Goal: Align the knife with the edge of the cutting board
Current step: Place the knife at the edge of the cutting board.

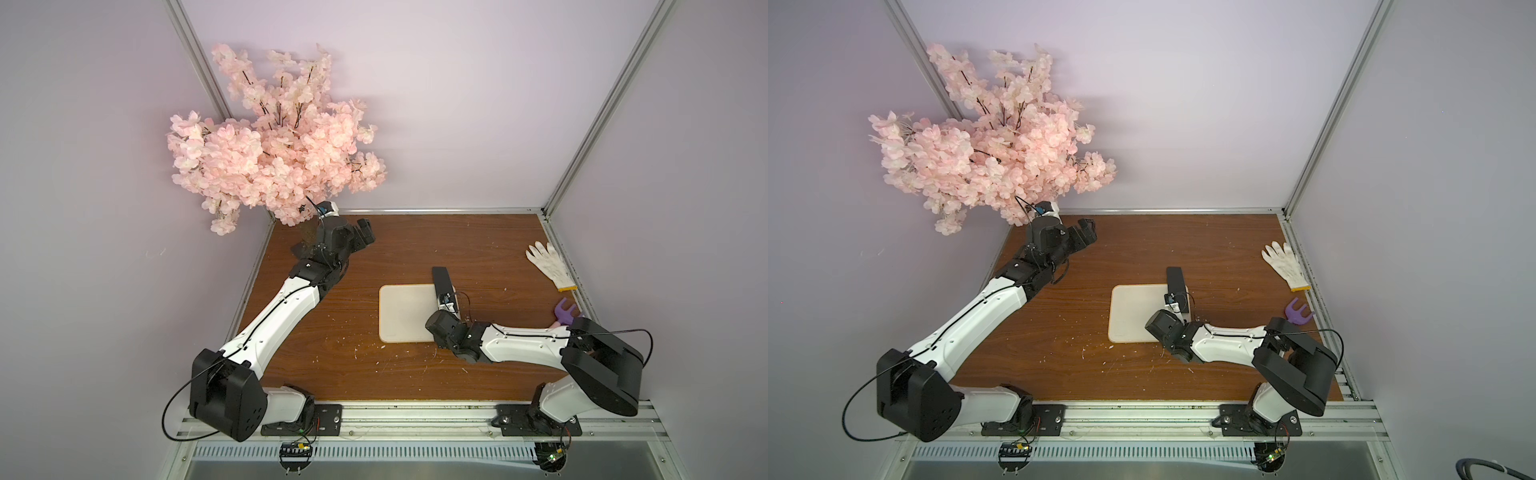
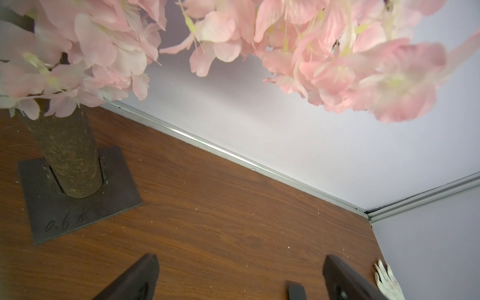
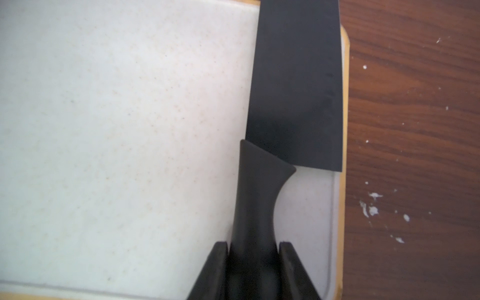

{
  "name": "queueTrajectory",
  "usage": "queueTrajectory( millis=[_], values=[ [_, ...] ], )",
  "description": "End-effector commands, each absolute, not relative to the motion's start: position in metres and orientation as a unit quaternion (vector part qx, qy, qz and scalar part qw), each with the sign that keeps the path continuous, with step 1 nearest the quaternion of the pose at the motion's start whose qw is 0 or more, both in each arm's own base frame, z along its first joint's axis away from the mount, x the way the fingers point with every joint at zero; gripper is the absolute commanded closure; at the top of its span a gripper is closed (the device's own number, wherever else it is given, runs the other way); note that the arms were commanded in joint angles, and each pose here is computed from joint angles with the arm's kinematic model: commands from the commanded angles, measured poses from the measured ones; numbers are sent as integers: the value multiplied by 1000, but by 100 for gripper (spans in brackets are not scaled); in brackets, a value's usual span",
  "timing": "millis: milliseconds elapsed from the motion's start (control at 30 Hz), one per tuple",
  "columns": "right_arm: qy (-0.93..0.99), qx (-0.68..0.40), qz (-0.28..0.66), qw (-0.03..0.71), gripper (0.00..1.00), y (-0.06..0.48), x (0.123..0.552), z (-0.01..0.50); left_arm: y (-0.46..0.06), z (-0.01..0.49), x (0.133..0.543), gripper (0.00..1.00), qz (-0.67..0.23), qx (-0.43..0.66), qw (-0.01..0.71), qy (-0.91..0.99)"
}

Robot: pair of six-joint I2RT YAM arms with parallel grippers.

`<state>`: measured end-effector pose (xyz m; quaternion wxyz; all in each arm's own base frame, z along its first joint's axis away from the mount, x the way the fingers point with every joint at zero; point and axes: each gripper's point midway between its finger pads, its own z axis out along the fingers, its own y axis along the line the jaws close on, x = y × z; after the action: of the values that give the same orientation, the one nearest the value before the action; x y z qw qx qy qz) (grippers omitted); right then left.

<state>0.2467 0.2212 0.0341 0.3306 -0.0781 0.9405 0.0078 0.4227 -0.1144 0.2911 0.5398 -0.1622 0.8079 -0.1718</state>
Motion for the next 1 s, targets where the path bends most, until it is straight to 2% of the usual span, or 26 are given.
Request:
queueTrajectory(
  millis=[0, 400, 967],
  values=[
    [935, -68, 3, 349, 100, 226, 249, 50, -109, 302, 423, 0, -174, -161, 552, 800],
    [914, -51, -11, 402, 100, 224, 242, 94, -110, 298, 425, 0, -173, -162, 548, 803],
    [929, -64, -21, 364, 100, 236, 212, 51, -111, 297, 426, 0, -173, -161, 547, 803]
  ],
)
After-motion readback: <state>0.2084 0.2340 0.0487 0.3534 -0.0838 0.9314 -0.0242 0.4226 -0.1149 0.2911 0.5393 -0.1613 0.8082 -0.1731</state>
